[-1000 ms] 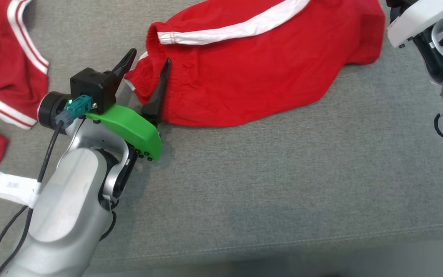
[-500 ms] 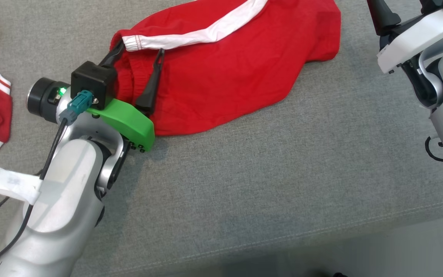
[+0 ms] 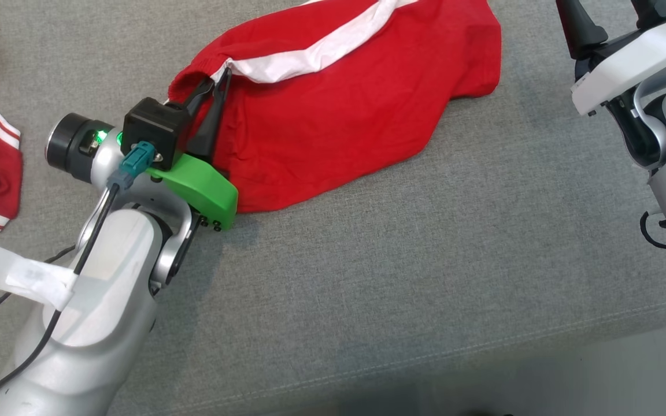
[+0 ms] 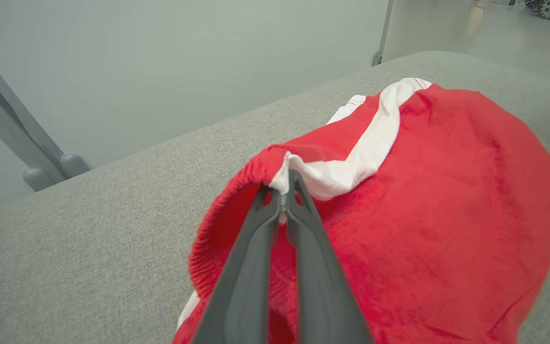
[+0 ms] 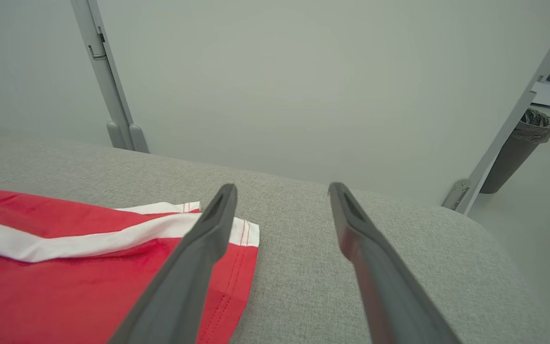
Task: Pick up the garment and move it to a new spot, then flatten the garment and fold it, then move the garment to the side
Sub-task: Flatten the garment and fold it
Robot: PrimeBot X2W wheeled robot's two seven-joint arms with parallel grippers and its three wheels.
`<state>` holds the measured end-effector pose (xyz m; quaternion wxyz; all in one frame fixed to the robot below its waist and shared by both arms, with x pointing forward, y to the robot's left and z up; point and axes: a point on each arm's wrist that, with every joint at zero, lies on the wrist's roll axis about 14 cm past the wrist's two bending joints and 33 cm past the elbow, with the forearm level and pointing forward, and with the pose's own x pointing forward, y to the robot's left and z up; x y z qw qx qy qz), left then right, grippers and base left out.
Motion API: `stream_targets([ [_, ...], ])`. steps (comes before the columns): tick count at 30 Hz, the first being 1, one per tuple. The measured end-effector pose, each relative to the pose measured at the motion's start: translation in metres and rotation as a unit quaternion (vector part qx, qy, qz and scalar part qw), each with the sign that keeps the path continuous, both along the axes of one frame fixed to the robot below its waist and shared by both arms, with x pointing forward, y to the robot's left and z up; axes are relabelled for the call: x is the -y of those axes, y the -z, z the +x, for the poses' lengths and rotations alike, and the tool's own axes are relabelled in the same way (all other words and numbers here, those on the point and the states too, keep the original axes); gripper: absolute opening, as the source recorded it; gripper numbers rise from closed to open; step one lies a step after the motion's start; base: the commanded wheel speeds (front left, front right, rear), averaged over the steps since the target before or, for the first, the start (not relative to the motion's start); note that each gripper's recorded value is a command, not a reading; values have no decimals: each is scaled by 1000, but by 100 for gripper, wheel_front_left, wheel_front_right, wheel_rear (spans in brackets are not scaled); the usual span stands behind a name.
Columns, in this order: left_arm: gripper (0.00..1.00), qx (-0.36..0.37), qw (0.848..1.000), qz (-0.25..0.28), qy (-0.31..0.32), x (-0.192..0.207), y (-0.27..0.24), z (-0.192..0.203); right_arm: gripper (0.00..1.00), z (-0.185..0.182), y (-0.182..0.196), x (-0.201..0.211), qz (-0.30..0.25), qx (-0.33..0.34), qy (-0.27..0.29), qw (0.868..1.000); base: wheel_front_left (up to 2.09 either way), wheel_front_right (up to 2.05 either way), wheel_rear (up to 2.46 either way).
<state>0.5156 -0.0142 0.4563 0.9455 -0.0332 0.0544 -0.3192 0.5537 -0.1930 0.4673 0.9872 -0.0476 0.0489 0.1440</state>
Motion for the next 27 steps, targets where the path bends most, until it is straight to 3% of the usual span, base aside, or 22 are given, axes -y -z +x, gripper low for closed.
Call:
stream_targets([
  [6, 0, 14, 998, -53, -35, -4, -26, 7, 100, -3, 0, -1, 5, -1, 0, 1000, 0, 0, 0],
  [11, 0, -38, 985, -132, -101, -19, -28, 11, 100, -3, 1, 6, -1, -2, 5, 1000, 0, 0, 0],
  [15, 0, -78, 973, -138, -168, -60, -8, 19, 100, -2, 1, -11, 8, 0, -12, 1000, 0, 0, 0],
  [26, 0, -135, 962, -114, -209, -86, 32, 17, 100, -3, 9, -21, 12, -9, -26, 1000, 0, 0, 0],
  [27, 32, -135, 962, -114, -209, -86, 32, 17, 100, -3, 9, -21, 12, -9, -26, 1000, 0, 0, 0],
])
